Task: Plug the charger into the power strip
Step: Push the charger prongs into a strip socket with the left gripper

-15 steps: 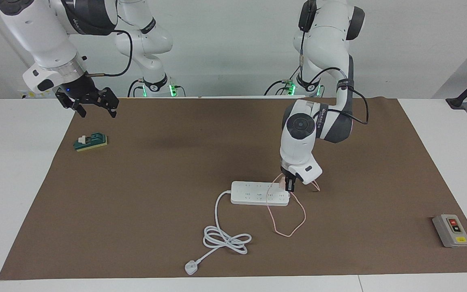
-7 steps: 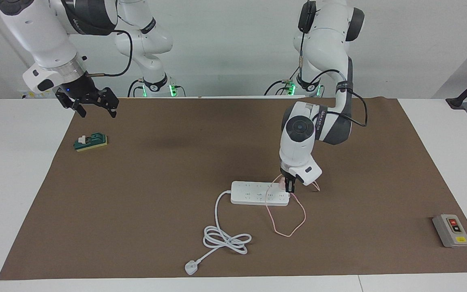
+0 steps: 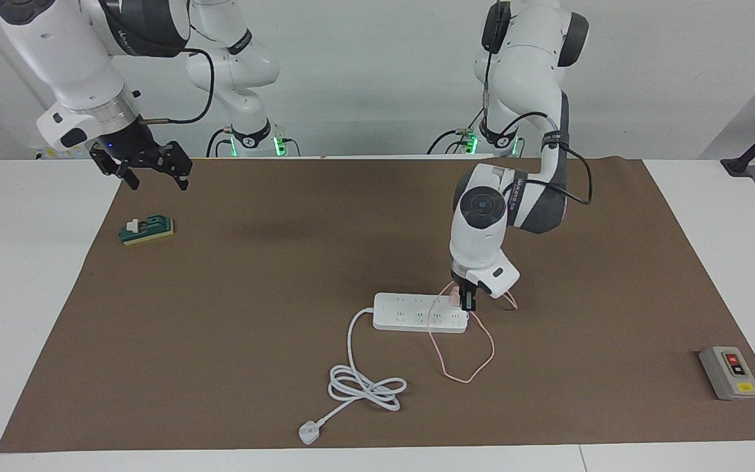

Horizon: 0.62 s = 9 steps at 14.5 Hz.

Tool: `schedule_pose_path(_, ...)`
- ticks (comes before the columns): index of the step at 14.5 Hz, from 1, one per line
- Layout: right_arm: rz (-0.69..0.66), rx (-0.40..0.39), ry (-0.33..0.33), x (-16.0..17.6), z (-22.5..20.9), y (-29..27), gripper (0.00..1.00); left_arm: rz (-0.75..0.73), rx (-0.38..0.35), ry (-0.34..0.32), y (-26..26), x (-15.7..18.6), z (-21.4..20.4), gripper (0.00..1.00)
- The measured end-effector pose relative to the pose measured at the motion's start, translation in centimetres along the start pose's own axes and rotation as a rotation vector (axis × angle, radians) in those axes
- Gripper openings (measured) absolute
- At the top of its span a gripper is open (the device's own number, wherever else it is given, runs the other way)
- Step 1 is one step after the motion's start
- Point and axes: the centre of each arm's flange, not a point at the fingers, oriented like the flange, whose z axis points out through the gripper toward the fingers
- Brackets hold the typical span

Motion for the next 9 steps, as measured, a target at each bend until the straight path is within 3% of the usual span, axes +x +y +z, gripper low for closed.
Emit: schedule_pose_path(9, 0.000, 0.000, 0.000, 0.00, 0.00, 0.00, 1.00, -0.011, 0.015, 0.004, -0.11, -0.33, 0.56, 0.31)
